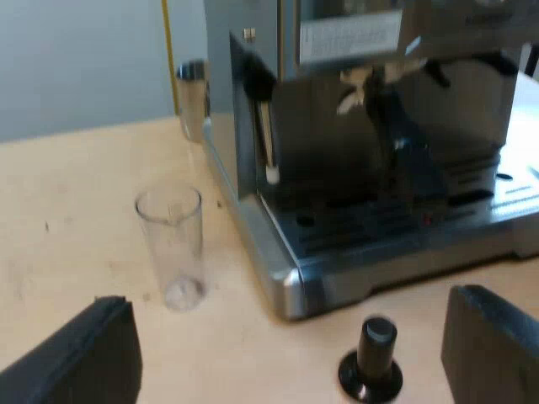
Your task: Remove mug from coffee machine
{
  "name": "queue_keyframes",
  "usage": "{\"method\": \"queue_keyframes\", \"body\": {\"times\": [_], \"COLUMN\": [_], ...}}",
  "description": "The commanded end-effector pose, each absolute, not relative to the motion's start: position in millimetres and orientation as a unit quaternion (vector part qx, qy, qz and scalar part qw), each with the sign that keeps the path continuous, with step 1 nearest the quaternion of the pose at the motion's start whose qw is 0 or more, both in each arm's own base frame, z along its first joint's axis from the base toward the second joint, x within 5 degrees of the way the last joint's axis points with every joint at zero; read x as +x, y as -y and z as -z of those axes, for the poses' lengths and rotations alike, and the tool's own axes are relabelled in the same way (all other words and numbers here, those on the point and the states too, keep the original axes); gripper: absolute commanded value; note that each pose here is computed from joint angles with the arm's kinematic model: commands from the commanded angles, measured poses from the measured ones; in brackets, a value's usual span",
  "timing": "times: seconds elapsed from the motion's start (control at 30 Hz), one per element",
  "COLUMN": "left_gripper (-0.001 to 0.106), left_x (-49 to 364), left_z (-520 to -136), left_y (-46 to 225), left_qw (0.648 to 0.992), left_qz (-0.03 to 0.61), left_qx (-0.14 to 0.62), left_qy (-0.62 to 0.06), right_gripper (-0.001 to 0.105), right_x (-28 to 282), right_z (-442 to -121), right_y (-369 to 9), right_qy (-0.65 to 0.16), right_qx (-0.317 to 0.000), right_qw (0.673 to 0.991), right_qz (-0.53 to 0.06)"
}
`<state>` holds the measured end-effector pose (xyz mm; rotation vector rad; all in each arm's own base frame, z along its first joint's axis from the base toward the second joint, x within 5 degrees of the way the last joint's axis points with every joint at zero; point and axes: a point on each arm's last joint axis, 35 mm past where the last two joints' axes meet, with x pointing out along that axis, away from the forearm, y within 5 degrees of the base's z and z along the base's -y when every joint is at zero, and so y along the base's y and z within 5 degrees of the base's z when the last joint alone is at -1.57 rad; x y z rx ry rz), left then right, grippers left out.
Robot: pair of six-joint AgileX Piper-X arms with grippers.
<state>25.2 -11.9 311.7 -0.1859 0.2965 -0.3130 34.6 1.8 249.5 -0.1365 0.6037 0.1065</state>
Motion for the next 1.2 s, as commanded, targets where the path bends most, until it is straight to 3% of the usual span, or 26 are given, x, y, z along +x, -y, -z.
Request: {"method": "queue_keyframes", "body": {"times": [0.03, 0.33, 0.7, 0.9, 1.2], "left_gripper": [0.079, 0.079, 0.079, 0.079, 0.079], "left_x": [30.6, 39.5, 38.3, 35.2, 35.1], "left_z": [-304.5, -284.7, -285.6, -286.7, -287.0], "left_y": [11.7, 12.0, 12.0, 9.3, 9.7], "left_qw": [0.970, 0.963, 0.961, 0.966, 0.966], "left_qz": [0.154, 0.162, 0.158, 0.116, 0.122], "left_qx": [-0.095, -0.107, -0.118, -0.111, -0.110], "left_qy": [-0.160, -0.187, -0.192, -0.202, -0.201], "right_gripper": [0.071, 0.071, 0.071, 0.071, 0.071], "right_x": [34.9, 36.4, 40.9, 40.9, 40.9], "right_z": [-250.2, -249.9, -247.0, -247.0, -247.0], "right_y": [-1.2, -0.4, -0.2, -0.2, -0.2], "right_qy": [-0.299, -0.295, -0.285, -0.285, -0.285], "right_qx": [-0.073, -0.076, -0.081, -0.081, -0.081], "right_qw": [0.950, 0.952, 0.955, 0.955, 0.955], "right_qz": [-0.045, -0.035, -0.034, -0.034, -0.034]}}
